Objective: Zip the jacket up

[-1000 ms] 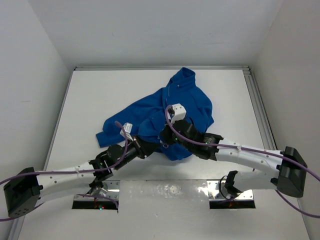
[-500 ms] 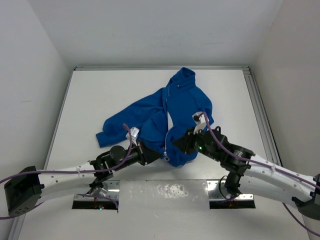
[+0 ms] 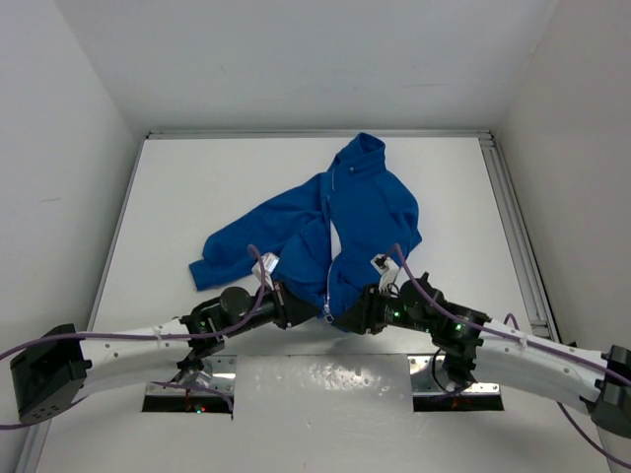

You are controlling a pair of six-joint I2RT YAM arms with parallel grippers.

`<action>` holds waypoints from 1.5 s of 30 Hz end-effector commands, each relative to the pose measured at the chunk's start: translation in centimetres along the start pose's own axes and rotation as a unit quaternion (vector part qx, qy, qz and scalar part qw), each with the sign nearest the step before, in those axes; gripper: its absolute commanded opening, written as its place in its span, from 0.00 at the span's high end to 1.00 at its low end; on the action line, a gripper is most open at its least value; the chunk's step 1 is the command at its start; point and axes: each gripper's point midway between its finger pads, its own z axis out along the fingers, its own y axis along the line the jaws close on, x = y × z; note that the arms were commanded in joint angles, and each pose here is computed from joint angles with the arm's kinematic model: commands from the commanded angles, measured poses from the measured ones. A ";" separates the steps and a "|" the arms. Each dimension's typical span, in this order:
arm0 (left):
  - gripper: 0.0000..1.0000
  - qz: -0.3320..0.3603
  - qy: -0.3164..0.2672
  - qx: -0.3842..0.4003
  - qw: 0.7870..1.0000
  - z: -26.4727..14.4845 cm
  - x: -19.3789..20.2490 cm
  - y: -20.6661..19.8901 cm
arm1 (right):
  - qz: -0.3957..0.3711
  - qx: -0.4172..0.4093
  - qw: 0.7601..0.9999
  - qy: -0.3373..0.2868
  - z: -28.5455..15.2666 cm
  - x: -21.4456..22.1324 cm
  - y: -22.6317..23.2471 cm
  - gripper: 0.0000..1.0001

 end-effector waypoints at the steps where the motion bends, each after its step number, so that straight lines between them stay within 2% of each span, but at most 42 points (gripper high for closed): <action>1: 1.00 0.004 0.005 0.034 0.999 0.1 -0.1 -2.0 | 0.004 -0.055 0.999 0.001 0.4 -0.3 2.4 0.64; 10: 1.00 0.005 0.005 0.038 0.999 0.1 -0.2 -2.2 | 0.011 -0.047 0.999 0.007 1.1 0.1 1.7 0.58; 30: 1.00 -0.004 0.010 0.057 0.998 -0.1 0.2 -2.5 | 0.027 -0.039 0.999 0.002 2.3 0.4 0.6 0.58; 38: 1.00 -0.012 0.009 0.054 0.998 -0.2 0.4 -2.1 | 0.044 -0.057 0.997 -0.005 2.4 0.5 1.2 0.66; 45: 1.00 -0.015 0.010 0.055 0.998 -0.3 0.6 -2.0 | 0.069 -0.064 0.995 -0.035 2.2 0.1 0.7 0.80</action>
